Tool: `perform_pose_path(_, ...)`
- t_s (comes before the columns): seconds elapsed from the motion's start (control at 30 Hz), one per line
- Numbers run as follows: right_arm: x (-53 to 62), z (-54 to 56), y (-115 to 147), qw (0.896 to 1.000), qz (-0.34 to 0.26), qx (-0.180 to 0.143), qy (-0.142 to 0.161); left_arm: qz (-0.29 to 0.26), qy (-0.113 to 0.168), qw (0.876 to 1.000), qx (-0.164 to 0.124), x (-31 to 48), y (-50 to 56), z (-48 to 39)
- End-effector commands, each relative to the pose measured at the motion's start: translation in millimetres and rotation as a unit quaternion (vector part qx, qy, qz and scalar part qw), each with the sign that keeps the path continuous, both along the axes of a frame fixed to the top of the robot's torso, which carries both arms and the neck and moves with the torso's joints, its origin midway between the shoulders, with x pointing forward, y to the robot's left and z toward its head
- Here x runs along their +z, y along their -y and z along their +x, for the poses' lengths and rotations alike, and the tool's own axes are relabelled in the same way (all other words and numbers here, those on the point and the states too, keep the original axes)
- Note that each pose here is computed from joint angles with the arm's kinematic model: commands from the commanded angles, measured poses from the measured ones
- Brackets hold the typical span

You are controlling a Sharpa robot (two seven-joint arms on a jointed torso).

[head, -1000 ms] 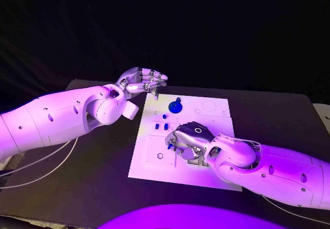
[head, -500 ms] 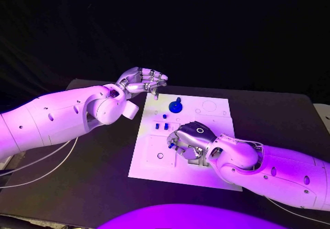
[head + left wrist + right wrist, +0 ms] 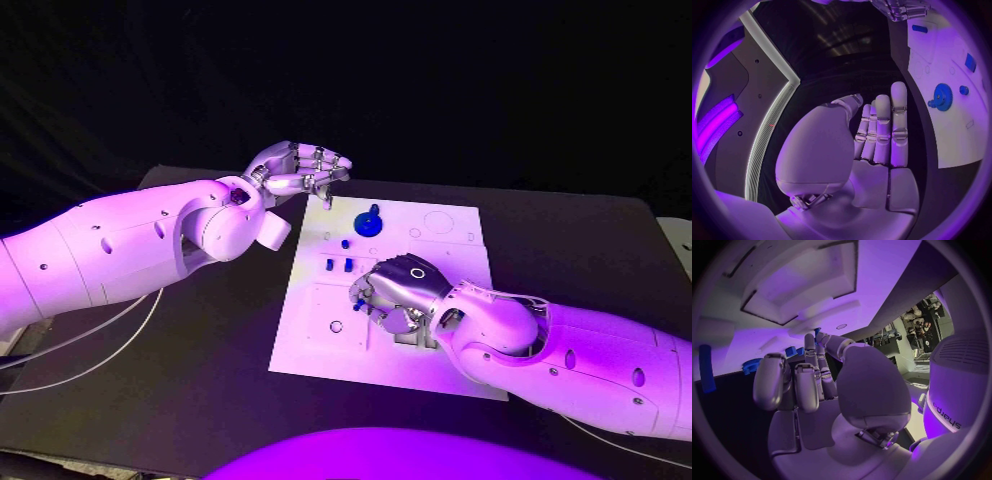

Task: Assemble the parts on the task board

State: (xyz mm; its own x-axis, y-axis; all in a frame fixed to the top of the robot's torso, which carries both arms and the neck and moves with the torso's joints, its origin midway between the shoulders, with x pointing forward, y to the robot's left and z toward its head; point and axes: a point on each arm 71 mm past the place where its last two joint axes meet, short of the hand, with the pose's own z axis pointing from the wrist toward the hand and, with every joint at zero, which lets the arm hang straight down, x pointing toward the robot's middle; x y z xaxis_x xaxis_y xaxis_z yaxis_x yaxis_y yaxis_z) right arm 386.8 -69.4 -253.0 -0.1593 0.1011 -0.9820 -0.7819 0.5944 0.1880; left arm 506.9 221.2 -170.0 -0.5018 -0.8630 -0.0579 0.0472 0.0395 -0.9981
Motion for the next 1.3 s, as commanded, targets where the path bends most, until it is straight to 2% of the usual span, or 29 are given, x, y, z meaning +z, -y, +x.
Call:
perform_pose_path(0.03, -2.5, -0.1, -1, 1.0, -0.019, 0.001, 0.001, -0.006, -0.002, 1.0, -0.009, 0.6, 2.5, -0.6)
perform_pose_path(0.47, -7.8, -2.0, -7, 0.998, -0.059, 0.01, -0.011, -0.006, -0.003, 1.0, -0.01, 0.3, 2.8, -0.5)
perform_pose_path(0.87, -6.0, 0.4, -5, 0.999, -0.045, 0.0, -0.002, -0.005, -0.004, 1.0, -0.01, 0.0, 2.4, -0.5)
perform_pose_path(1.17, -0.4, -0.5, 2, 1.0, -0.021, -0.008, 0.011, -0.004, -0.006, 1.0, -0.011, -0.3, 2.0, -0.7)
perform_pose_path(1.3, 8.6, -2.8, 9, 1.0, -0.008, -0.01, 0.019, -0.004, -0.007, 1.0, -0.011, -0.4, 1.5, -0.8)
